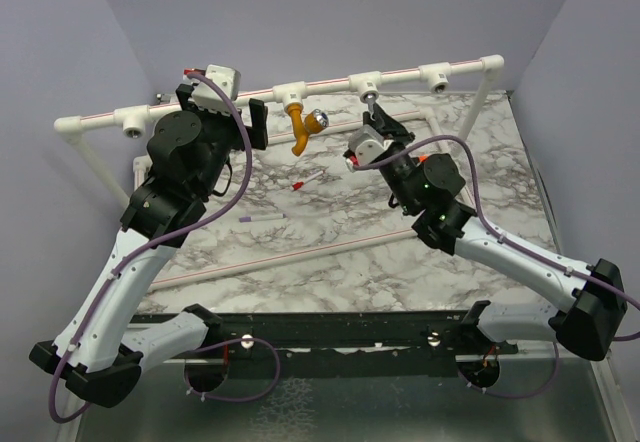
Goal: Install the water faucets
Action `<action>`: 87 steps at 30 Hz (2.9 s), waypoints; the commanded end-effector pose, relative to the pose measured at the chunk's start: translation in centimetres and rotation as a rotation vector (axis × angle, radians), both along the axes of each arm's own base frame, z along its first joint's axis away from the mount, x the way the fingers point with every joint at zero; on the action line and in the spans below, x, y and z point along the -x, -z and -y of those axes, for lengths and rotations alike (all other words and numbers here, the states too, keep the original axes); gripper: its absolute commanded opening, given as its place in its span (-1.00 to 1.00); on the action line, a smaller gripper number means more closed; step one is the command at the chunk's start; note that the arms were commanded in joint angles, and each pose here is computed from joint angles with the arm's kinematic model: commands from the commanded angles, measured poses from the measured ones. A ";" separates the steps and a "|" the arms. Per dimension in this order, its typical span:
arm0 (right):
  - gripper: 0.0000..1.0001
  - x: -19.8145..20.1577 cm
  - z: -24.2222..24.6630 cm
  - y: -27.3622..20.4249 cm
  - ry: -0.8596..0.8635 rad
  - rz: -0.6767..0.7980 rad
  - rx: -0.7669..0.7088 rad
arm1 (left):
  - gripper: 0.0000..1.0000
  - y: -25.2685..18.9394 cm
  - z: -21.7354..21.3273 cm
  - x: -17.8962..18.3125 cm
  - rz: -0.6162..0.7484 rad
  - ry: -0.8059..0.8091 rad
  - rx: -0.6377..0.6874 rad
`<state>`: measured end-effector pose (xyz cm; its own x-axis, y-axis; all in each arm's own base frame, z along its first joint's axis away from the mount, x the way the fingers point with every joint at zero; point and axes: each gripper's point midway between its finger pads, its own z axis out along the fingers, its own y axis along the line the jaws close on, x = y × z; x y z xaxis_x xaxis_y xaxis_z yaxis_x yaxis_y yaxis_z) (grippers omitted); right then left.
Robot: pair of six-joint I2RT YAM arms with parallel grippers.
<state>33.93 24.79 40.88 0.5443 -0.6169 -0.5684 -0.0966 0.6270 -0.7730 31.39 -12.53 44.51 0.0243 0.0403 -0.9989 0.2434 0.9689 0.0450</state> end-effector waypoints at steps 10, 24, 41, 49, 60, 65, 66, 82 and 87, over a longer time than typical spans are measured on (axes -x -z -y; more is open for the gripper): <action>-0.99 -0.3 3.9 -0.1 -0.009 -0.280 -1.102 | 0.73 0.1 -0.5 0.6 0.008 -0.012 0.002; -0.99 0.0 4.3 2.2 -0.043 -0.523 -1.757 | 0.73 0.1 -0.2 0.9 0.015 -0.005 -0.009; -0.15 1.2 5.4 0.6 -0.069 -0.543 -1.827 | 0.73 0.4 -0.1 0.7 0.009 -0.013 -0.018; 0.22 2.2 6.9 -0.6 -0.048 -0.490 -1.742 | 0.73 0.7 -0.1 0.6 0.004 -0.017 -0.024; 0.48 3.3 4.9 -3.2 -0.100 -0.378 -1.019 | 0.73 0.6 0.0 0.6 0.006 -0.016 -0.029; 0.55 4.0 5.2 -3.2 -0.084 -0.279 -0.716 | 0.73 0.6 -0.1 0.5 0.006 -0.023 -0.034; 0.56 4.2 5.1 -3.2 -0.086 -0.262 -0.650 | 0.74 0.6 -0.1 0.5 0.006 -0.025 -0.033; 0.68 4.9 3.8 -0.3 -0.066 -0.021 0.350 | 0.74 0.9 0.2 0.4 0.002 -0.019 -0.044; 0.68 3.5 3.5 -0.1 0.001 0.045 0.514 | 0.74 0.9 0.1 0.5 0.006 -0.025 -0.050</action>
